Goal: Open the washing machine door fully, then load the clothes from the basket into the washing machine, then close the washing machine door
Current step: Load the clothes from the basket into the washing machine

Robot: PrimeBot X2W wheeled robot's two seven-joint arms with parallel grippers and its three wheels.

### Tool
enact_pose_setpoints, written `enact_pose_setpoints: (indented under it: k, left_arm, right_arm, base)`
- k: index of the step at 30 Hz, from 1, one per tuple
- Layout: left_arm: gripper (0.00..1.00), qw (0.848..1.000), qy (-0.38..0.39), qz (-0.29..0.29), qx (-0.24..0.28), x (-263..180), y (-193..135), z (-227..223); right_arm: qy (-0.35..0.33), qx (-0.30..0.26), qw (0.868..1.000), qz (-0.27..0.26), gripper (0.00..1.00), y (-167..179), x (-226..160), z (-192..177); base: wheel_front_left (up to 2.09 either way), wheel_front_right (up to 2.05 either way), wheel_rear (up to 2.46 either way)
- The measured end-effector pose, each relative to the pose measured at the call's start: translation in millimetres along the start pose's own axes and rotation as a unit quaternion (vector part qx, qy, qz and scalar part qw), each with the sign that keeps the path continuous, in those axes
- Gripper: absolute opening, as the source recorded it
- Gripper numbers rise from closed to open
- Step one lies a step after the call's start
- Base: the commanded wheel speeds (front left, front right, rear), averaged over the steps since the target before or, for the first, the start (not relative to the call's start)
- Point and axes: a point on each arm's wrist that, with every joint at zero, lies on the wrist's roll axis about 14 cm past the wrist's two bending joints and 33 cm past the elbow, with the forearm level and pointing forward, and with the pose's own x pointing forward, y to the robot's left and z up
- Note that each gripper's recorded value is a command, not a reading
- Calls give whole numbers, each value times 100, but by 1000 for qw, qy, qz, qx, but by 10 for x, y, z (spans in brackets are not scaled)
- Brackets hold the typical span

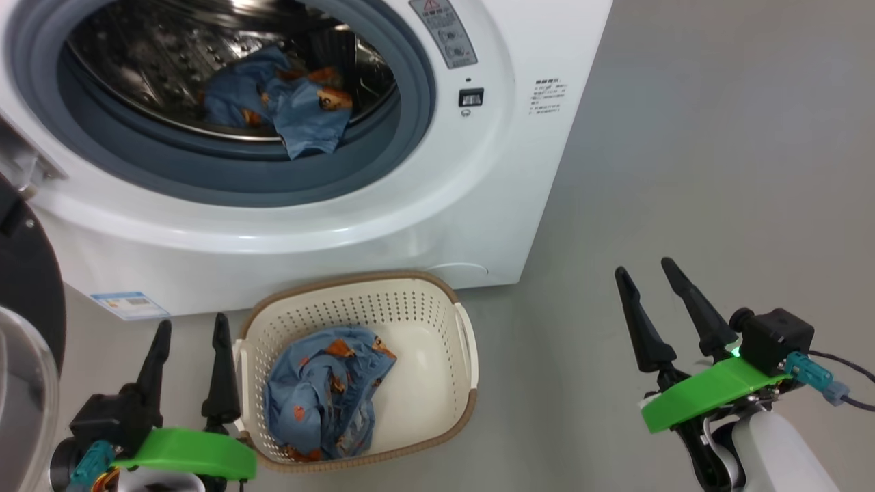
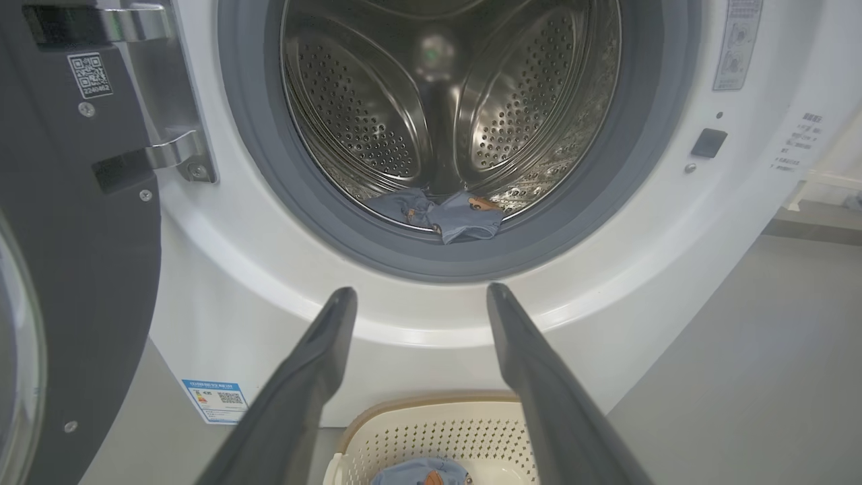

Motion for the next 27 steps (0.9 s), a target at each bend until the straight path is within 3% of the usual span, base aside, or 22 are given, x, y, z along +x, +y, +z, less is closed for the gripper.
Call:
enact_pose_setpoints:
  k: [27]
  left_arm:
    - [100, 992, 118, -36, -9, 555, -64, -1021]
  right_arm:
    - [44, 11, 998, -34, 100, -301, 354, -501]
  base:
    - [0, 0, 0]
